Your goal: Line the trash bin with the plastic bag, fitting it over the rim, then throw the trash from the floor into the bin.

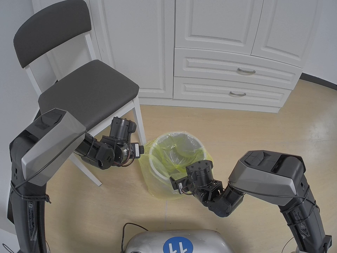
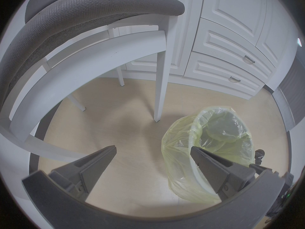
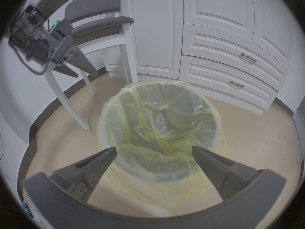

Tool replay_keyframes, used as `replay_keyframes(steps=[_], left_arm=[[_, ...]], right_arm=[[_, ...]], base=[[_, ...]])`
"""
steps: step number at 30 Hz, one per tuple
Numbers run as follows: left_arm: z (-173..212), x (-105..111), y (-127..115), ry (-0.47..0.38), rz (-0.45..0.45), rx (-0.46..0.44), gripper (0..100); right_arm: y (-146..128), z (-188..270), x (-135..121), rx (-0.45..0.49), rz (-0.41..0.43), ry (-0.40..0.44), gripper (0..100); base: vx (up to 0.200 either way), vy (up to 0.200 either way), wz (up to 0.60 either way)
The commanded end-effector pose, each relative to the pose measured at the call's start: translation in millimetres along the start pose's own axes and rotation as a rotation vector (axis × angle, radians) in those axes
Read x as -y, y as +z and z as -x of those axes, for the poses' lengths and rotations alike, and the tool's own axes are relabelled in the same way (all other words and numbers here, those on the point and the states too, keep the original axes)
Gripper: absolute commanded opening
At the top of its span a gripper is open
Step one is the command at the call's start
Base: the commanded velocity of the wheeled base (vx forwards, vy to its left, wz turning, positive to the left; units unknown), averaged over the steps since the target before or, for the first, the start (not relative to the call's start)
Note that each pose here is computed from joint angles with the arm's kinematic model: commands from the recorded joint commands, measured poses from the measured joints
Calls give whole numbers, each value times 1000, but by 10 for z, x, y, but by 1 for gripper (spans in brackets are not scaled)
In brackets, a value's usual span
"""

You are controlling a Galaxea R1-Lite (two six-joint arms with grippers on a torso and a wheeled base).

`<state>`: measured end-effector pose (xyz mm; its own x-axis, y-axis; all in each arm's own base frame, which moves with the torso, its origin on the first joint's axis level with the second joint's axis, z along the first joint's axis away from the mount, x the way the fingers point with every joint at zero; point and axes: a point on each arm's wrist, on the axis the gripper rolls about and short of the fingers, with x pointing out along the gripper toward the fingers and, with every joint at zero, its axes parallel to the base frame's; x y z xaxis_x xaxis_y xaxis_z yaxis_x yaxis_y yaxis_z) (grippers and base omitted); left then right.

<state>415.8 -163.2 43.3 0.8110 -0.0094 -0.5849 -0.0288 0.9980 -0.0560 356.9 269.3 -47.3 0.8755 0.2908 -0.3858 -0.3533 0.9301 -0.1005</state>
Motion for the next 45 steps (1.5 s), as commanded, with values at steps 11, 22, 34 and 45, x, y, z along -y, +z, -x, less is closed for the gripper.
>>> replay_keyframes(steps=[11,22,34,45], left_arm=[[24,31,-3,-7,-4,1,100],[120,187,-186,-74,-44,-55,100],[93,675,-571,-147,-109,-113,100],[-289,926,-756,-25,-47,-118,100]], right_arm=[[-107,163,-163,-32,30,67,100],[72,190,-20,-9,10,41,100],[611,534,354,32,-23,18,100],[648,501,437,43,-33,-1,100]], base=[[0,0,0],[0,0,0],[0,0,0],[0,0,0]])
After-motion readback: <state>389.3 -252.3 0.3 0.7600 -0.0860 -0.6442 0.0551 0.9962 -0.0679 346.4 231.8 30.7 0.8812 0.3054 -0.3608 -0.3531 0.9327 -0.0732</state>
